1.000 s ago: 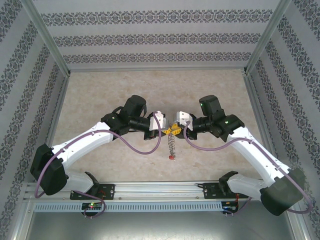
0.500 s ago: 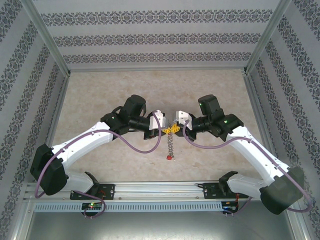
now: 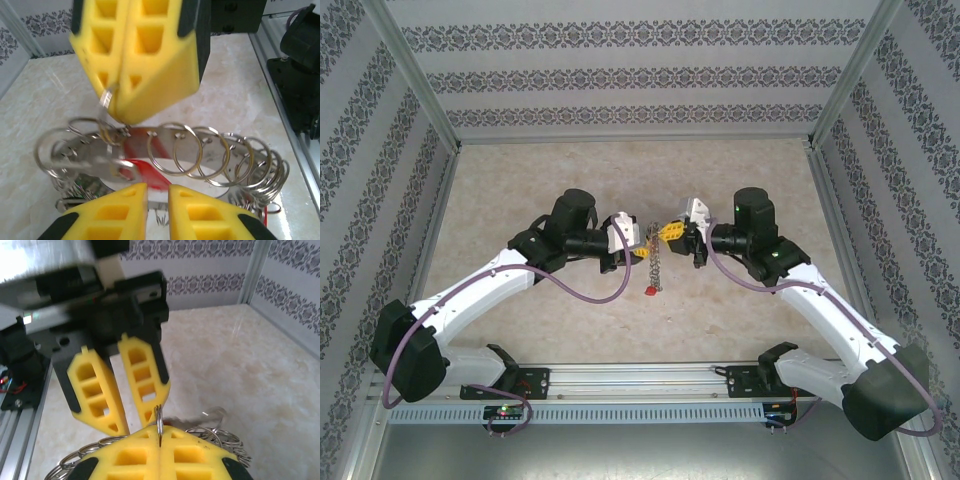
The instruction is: Put the keys on the keyring
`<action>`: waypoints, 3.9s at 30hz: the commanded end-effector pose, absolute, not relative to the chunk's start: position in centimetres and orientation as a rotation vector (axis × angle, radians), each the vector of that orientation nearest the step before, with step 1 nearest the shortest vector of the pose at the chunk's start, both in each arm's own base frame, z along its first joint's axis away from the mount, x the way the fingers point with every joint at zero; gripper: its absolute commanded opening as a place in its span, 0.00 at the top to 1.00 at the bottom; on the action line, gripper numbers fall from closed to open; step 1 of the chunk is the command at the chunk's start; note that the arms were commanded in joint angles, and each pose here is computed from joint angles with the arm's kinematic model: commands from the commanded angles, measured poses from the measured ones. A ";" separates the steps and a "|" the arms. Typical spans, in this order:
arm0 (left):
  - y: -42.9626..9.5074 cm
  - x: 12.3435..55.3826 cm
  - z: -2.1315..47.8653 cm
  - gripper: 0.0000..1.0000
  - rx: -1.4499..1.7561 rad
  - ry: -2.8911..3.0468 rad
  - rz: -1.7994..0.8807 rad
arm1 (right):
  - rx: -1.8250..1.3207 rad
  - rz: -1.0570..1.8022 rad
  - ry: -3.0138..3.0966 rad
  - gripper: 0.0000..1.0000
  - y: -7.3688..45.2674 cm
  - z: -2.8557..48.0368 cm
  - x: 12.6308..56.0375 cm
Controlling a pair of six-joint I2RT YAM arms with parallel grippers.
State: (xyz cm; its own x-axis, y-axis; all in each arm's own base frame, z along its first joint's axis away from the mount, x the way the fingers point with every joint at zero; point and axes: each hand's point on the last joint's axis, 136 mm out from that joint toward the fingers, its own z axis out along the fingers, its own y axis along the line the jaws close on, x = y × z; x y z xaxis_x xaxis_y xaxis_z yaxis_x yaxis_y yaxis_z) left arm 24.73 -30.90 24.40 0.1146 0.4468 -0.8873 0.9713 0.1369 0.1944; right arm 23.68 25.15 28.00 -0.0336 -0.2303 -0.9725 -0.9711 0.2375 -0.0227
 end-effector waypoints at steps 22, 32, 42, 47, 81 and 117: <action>-27.0 25.5 28.9 0.62 1.202 1.384 -0.582 | -1.024 1.027 1.243 1.00 26.3 31.9 23.1; -27.6 25.6 30.3 0.58 1.256 1.318 -0.605 | -1.111 1.104 1.229 1.00 27.3 32.2 22.1; -28.4 25.4 31.1 0.64 1.280 1.257 -0.636 | -1.126 1.140 1.261 1.00 28.2 31.6 22.0; -28.3 25.0 30.8 0.74 1.298 1.270 -0.641 | -1.122 1.147 1.271 1.00 28.3 31.5 22.1; -29.5 24.5 27.8 1.00 1.319 1.330 -0.567 | -0.633 1.060 1.301 1.00 28.3 34.3 26.8; -27.4 23.4 32.7 0.81 1.202 1.348 -0.804 | -1.085 1.141 1.212 1.00 29.8 31.8 22.4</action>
